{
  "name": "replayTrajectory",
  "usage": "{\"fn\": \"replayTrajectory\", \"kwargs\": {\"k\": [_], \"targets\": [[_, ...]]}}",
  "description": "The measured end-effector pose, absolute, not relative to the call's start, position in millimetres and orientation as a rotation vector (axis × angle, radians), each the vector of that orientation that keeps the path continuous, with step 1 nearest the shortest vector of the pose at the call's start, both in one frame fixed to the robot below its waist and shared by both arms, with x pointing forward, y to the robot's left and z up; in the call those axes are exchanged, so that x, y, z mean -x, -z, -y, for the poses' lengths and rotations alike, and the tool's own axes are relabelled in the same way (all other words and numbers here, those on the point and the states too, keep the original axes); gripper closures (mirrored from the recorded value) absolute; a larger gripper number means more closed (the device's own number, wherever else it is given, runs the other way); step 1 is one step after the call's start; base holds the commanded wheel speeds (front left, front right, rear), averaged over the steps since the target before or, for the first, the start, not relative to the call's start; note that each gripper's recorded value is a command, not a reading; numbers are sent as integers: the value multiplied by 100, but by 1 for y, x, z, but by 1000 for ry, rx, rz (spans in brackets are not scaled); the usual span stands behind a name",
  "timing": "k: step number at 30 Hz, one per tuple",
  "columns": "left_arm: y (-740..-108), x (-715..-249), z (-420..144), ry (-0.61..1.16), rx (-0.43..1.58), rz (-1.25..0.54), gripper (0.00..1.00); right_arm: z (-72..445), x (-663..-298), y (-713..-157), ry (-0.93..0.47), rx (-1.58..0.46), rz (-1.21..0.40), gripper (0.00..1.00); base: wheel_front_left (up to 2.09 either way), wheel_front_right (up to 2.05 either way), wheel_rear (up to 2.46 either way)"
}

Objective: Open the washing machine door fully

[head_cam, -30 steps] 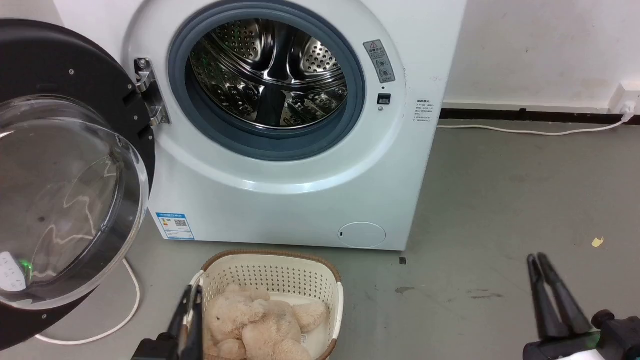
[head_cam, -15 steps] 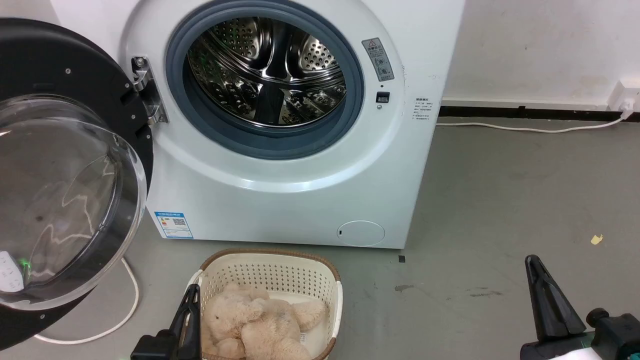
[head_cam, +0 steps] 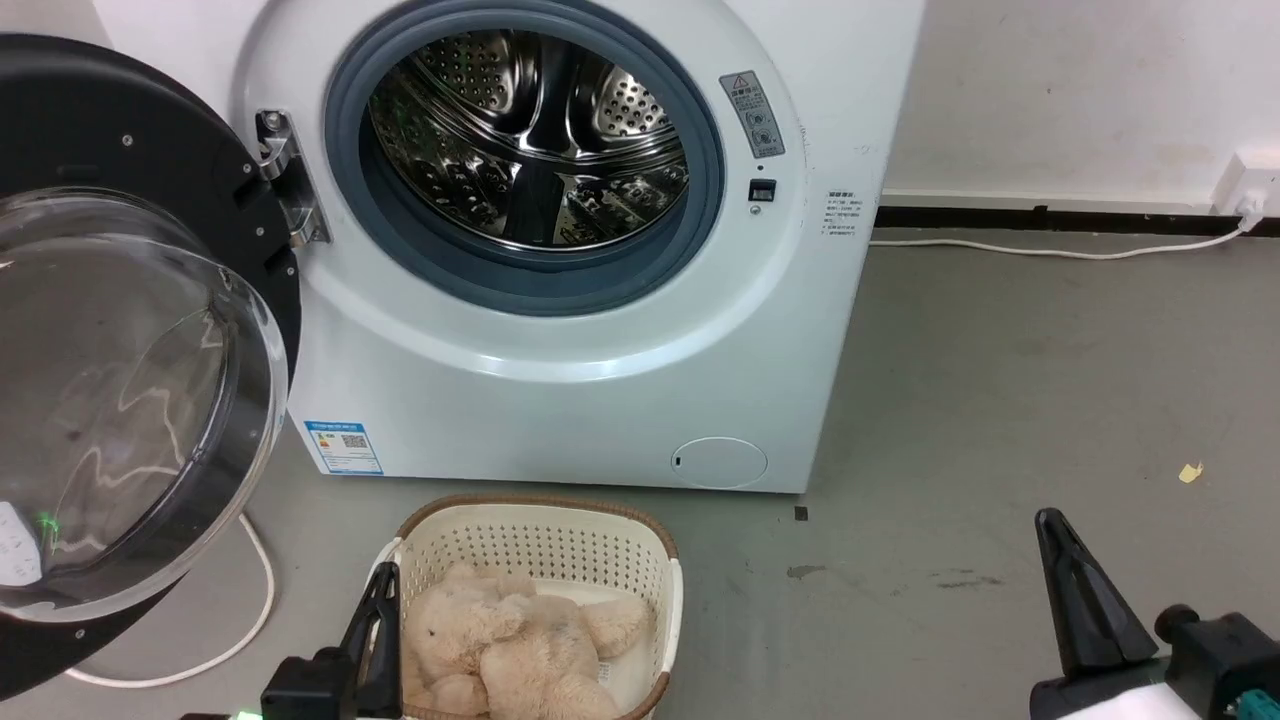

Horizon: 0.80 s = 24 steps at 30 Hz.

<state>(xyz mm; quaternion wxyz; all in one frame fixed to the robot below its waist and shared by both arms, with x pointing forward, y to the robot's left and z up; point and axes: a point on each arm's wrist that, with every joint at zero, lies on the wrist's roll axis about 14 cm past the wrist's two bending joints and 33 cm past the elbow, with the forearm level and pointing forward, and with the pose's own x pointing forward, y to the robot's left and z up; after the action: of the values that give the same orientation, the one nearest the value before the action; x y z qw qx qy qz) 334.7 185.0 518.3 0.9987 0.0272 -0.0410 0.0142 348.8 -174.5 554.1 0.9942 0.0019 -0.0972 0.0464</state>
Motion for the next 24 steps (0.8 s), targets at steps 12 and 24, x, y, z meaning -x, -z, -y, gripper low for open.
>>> {"fn": "replayTrajectory", "kwargs": {"k": [12,24], "targets": [[-519,-340,-184,-19,-54,71,100,173,-351,-549,-96,2,165,100,0,0,0],[-518,-343,-184,-24,-47,56,100,171,-355,-547,-101,6,145,100,0,0,0]]}}
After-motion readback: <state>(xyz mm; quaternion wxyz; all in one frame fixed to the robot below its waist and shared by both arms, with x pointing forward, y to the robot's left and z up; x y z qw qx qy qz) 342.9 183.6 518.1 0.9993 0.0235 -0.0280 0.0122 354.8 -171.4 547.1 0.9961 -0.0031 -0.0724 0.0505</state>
